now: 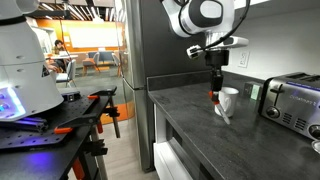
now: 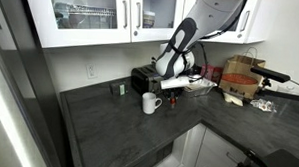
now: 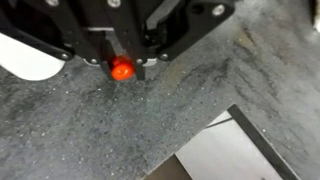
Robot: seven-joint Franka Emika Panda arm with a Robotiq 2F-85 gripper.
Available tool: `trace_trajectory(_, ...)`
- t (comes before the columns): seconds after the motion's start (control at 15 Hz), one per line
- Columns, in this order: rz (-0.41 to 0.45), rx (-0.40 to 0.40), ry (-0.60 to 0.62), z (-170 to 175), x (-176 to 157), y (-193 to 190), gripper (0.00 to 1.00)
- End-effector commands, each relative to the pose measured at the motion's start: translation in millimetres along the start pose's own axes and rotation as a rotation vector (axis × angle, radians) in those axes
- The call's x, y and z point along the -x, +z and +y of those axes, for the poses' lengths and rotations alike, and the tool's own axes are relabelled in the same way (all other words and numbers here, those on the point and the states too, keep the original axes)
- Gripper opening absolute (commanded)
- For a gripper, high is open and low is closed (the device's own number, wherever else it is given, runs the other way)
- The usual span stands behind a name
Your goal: Take the marker from the cup and put it on the countertop
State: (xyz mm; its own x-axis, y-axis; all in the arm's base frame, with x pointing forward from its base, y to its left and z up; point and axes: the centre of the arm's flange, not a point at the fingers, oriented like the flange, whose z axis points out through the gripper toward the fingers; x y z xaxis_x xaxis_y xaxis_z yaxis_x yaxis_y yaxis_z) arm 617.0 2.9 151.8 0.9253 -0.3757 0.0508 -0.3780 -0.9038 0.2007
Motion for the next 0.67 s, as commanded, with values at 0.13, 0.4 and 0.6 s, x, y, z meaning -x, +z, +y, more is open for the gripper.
trace_trajectory(0.13,-0.081,0.255,0.13,-22.7,5.8,23.9,0.06)
trace_trajectory(0.4,-0.126,0.401,0.056,-44.4,19.3,41.9,0.06)
trace_trajectory(0.6,-0.084,0.433,-0.097,-63.3,27.2,52.2,0.06)
